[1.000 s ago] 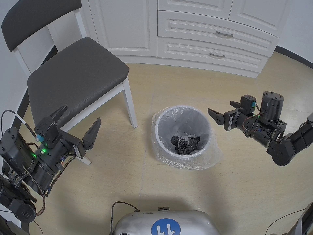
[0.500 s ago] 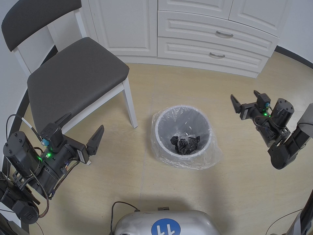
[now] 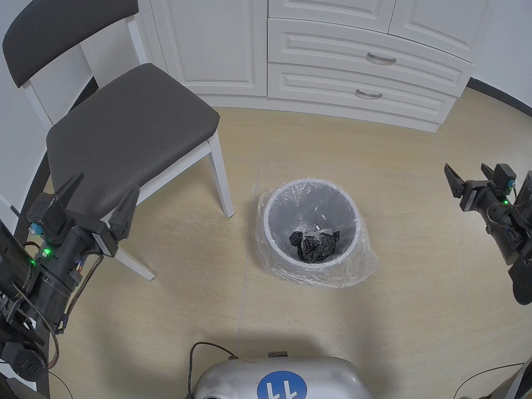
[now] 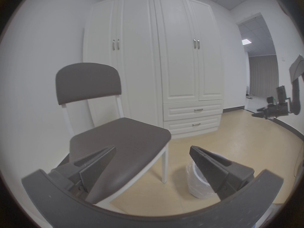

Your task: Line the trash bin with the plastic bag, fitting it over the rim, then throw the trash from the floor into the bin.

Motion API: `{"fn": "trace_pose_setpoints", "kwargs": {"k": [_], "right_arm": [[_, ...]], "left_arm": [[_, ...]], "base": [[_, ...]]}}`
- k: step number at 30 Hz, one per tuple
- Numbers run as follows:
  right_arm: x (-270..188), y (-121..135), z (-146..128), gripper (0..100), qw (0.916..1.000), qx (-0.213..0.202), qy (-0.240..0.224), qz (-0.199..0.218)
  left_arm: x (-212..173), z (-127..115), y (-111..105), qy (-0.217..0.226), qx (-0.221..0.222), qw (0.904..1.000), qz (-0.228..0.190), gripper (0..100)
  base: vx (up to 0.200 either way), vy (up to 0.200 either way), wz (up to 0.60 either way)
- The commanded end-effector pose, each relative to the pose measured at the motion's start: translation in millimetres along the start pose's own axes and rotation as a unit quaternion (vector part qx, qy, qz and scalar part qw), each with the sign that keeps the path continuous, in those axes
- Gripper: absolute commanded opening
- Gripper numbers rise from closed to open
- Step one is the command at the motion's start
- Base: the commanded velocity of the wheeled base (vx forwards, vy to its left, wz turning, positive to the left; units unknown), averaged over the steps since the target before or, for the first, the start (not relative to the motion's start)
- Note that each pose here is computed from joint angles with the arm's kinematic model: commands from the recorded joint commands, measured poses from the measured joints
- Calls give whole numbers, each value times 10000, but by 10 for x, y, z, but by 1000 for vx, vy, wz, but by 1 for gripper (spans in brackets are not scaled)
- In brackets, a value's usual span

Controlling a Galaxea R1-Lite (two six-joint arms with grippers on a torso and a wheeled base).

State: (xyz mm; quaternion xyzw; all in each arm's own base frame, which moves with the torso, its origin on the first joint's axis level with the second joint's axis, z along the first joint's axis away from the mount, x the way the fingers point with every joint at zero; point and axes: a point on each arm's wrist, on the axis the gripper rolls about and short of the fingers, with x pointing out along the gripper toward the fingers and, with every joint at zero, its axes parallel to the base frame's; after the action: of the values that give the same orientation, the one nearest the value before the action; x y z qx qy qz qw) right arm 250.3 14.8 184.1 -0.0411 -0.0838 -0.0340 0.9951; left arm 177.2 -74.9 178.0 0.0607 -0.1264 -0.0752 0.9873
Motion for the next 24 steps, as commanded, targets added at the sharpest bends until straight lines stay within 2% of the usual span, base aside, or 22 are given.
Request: {"fn": "trace_pose_setpoints", "kwargs": {"k": [1,7,9,15,17,20,24], "right_arm": [[-518,-166,152,100,9985,502,6,-220],[-841,-285,136,100,9958,767,96,-491],[-967,-362,147,100,9943,790,74,-718],[-1271,-506,274,100,9898,698,-149,-1234],[-1401,-494,304,100,9891,740,-247,-1246],[-1674,-455,414,100,9865,971,-639,-1156],[-1944,-413,543,100,9856,1041,-903,-977]], "left_arm": [[-262,158,225,-348,-62,9982,483,100],[-340,191,380,-434,-46,9941,998,100],[-434,201,418,-456,-41,9918,1191,100],[-674,291,467,-747,-80,9879,1354,100],[-704,323,478,-818,-91,9869,1387,100],[-813,398,508,-1015,-79,9839,1467,100],[-994,484,533,-1155,170,9813,1531,100]], "base": [[0,0,0],[0,0,0],[0,0,0],[0,0,0],[0,0,0],[0,0,0],[0,0,0]]}}
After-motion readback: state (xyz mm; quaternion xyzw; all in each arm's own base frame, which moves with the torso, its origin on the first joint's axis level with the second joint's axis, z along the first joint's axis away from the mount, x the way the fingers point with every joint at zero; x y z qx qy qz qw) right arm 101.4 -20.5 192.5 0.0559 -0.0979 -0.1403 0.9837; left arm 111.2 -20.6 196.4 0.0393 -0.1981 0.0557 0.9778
